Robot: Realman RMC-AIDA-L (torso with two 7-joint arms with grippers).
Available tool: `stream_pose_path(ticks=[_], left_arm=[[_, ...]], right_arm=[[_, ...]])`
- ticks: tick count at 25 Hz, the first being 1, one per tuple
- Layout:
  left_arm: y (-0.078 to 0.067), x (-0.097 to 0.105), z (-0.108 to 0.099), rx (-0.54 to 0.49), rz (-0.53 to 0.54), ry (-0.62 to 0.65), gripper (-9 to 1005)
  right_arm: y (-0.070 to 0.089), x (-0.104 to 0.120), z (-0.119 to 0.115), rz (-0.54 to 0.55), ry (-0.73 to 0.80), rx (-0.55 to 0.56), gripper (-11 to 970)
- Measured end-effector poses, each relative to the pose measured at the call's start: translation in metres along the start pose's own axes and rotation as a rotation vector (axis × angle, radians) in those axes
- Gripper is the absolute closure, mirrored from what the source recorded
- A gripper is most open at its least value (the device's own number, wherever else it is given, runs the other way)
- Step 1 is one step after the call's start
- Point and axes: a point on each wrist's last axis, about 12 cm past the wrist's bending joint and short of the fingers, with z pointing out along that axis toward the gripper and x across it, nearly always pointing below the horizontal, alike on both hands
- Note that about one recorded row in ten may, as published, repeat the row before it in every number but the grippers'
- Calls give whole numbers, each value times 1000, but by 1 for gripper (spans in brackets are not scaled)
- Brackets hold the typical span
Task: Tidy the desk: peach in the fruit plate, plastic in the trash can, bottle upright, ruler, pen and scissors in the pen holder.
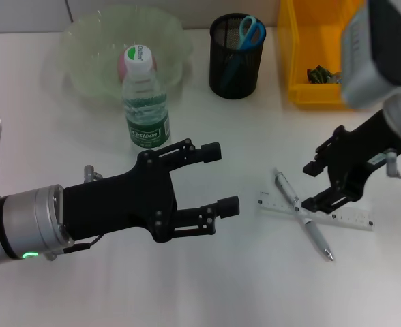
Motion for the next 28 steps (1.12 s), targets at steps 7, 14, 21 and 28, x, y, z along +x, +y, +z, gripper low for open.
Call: stream_pose_path(ticks=[7,14,21,28], left_arm=[[3,-2,2,2,10,2,164],[4,-3,2,-3,10,-1,164],[5,-3,2,-8,11,1,164],[5,-2,2,-13,11,4,164]], right_arm=[[-3,-12,18,-61,12,59,336],[2,-18,27,-98,28,36,335],[3,-21,42,-117,34,29,335],[5,-25,49,-148,45,38,337]])
